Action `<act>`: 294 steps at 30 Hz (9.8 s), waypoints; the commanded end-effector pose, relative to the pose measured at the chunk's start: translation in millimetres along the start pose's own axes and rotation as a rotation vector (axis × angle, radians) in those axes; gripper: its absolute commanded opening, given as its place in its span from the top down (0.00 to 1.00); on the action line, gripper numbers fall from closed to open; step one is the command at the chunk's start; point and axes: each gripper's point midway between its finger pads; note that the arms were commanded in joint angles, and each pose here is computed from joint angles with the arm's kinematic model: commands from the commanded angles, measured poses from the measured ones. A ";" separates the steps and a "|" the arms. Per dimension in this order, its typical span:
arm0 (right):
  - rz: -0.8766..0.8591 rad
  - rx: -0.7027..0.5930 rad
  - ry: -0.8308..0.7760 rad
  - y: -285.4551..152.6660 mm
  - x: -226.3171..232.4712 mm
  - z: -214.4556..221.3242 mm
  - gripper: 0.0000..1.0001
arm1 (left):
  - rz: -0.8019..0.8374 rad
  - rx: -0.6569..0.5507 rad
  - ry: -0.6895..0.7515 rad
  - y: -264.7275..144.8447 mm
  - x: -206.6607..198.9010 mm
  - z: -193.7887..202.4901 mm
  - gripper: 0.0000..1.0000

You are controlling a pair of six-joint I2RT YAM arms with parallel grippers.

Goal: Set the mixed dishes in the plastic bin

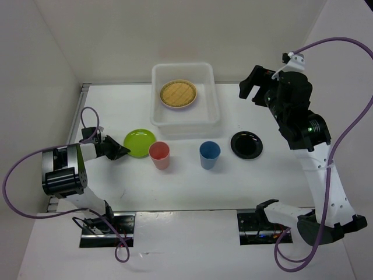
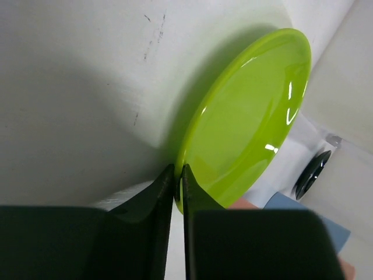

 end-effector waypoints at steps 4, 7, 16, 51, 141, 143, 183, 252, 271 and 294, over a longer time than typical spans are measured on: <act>0.007 -0.079 0.003 -11.2 -4.1 -23.5 0.02 | -0.050 -0.064 -0.006 2.4 10.7 -7.3 1.00; 0.006 -0.088 0.005 -16.7 -4.9 -27.1 0.02 | -0.061 -0.083 -0.004 -8.3 3.0 -9.5 1.00; 0.003 -0.107 -0.008 -20.5 -5.2 -34.6 0.02 | 0.030 -0.335 0.041 -101.3 -59.0 -48.6 1.00; 0.145 0.238 0.340 18.0 -84.4 167.6 0.02 | 0.166 -0.130 0.454 114.6 -340.5 0.1 1.00; -0.076 0.101 0.589 120.7 -47.2 115.2 1.00 | 0.798 -0.666 0.821 -494.2 -386.4 126.0 0.18; -0.150 0.147 0.568 140.5 -10.6 116.9 1.00 | 0.730 -0.668 0.824 -491.0 -368.0 123.3 0.18; -0.116 0.513 0.372 370.5 163.3 275.0 0.95 | -0.015 -0.123 0.680 -128.3 -104.6 124.9 0.29; -0.088 0.561 0.130 7.9 30.8 208.3 0.01 | -0.307 -0.117 1.028 56.1 -261.0 45.6 0.99; -0.085 0.728 0.042 28.0 56.0 301.8 0.01 | -0.380 -0.096 1.018 70.0 -229.2 43.6 0.42; 0.085 0.797 -0.058 18.4 38.0 310.0 1.00 | 0.004 -0.279 1.066 -95.4 -375.9 79.6 0.25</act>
Point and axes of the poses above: each gripper's point midway between its finger pads, its own y axis out along the fingers, its own x axis along the line the jaws close on, z = x × y, and after that the axes turned 12 degrees about -y, right-handed
